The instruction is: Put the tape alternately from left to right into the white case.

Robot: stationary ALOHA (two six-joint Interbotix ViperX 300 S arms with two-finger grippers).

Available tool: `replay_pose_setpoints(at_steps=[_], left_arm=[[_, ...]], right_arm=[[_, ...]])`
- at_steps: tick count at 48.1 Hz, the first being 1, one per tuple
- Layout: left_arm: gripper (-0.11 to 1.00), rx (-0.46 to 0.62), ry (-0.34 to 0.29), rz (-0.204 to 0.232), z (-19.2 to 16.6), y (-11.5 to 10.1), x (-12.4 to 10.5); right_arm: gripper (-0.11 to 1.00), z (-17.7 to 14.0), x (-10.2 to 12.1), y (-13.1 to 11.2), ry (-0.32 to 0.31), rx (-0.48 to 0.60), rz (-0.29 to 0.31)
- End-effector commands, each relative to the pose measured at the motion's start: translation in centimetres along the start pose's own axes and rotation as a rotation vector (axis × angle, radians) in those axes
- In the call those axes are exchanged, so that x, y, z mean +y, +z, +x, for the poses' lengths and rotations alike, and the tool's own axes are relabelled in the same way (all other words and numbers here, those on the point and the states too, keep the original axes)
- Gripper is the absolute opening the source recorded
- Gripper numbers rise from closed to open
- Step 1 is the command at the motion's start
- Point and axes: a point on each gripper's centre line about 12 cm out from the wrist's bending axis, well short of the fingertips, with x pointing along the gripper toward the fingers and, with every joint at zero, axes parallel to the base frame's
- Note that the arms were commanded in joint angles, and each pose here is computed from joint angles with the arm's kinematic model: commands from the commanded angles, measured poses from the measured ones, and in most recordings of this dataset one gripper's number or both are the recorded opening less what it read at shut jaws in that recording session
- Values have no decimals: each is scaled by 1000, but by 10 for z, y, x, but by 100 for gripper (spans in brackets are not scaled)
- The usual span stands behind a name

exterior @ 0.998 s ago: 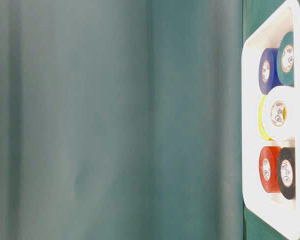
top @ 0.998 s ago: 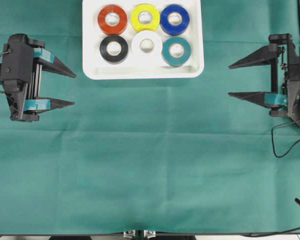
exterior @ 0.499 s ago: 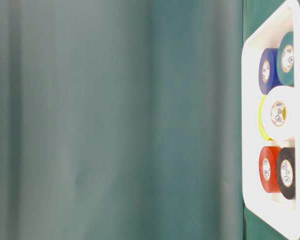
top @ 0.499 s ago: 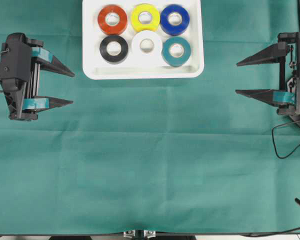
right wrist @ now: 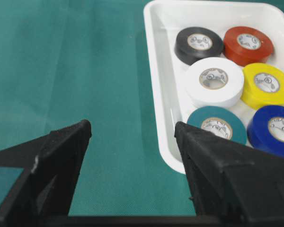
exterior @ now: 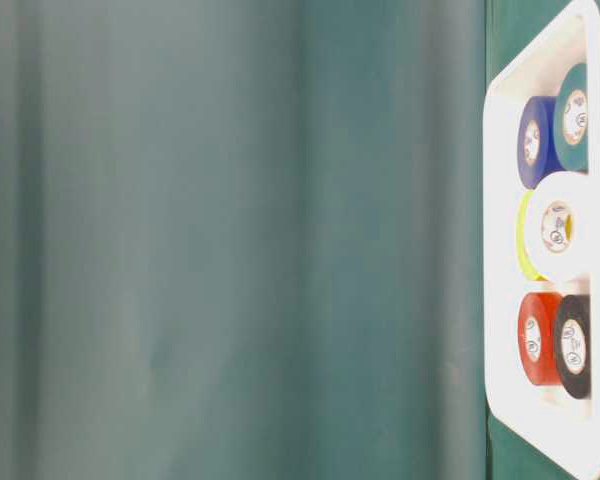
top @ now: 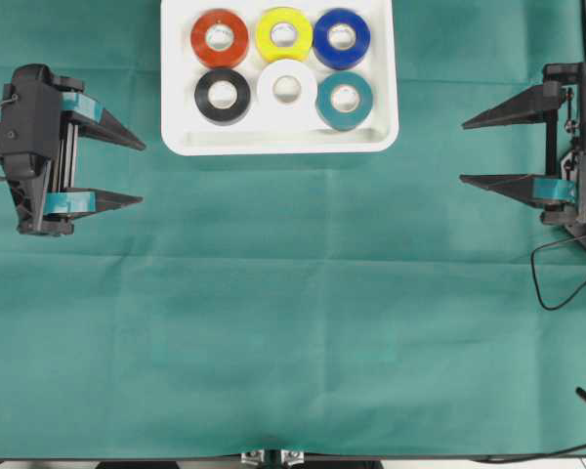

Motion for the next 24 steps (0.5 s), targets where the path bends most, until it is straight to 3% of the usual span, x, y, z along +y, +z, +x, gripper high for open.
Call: replay_pose_setpoints(at_steps=[1,15,24], left_arm=[[92,-18,3,-2,-1,4,1],[92,-83,4,-3,-21,5,1],[92,-129,14,-10,-40,-7,3]], right_arm=[[78,0,1,5,7,-15,4],[78,-5,1,7,6,-38,6],[79,-9,-1,3,1,-45,5]])
